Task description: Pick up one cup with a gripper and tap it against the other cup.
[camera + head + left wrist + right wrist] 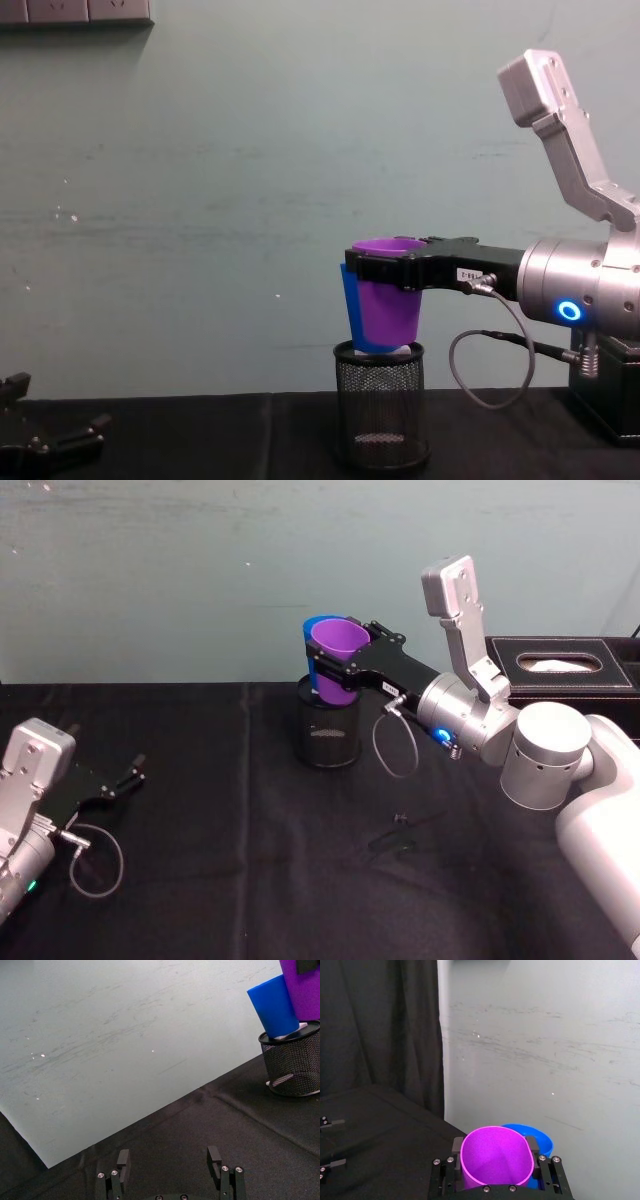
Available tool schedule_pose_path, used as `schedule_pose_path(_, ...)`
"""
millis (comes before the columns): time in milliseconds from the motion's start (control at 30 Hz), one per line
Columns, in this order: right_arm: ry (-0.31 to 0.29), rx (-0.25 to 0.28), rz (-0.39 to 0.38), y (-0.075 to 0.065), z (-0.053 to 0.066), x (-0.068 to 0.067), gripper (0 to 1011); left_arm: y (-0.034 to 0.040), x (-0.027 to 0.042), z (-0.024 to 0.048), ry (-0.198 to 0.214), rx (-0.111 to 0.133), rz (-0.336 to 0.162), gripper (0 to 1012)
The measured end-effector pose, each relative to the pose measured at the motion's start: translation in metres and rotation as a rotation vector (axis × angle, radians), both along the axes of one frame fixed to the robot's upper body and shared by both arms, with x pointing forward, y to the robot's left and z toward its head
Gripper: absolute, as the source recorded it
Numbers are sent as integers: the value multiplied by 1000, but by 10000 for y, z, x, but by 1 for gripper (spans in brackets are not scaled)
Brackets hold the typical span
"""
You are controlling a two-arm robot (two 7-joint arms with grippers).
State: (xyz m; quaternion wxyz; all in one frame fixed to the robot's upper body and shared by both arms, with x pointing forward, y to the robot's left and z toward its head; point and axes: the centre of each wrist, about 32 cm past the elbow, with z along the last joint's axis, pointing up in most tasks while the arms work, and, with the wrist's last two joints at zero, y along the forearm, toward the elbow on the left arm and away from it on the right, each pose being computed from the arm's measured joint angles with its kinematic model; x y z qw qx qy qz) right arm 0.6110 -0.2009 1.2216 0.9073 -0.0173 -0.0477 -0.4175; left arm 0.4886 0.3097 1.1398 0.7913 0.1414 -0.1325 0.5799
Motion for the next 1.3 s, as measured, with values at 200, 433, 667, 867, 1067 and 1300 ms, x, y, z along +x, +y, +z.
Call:
schedule_pose_path(200,0,0,0,0,0,0,752,0,0,0,0,0,0,1000)
schedule_pose_path(433,-2,0,2,2,3,-8,752,0,0,0,0,0,0,1000)
schedule_pose_path(667,-16,4,26,12,0,-120,752,0,0,0,0,0,0,1000)
schedule_pose_path(867,-4,11,42,-10,-58,-285,752,0,0,0,0,0,0,1000)
schedule_pose_path(1067,5,20,54,-36,-156,-464,752,0,0,0,0,0,0,1000)
schedule_pose_path(1300,16,25,54,-35,-360,-727,751,0,0,0,0,0,0,1000)
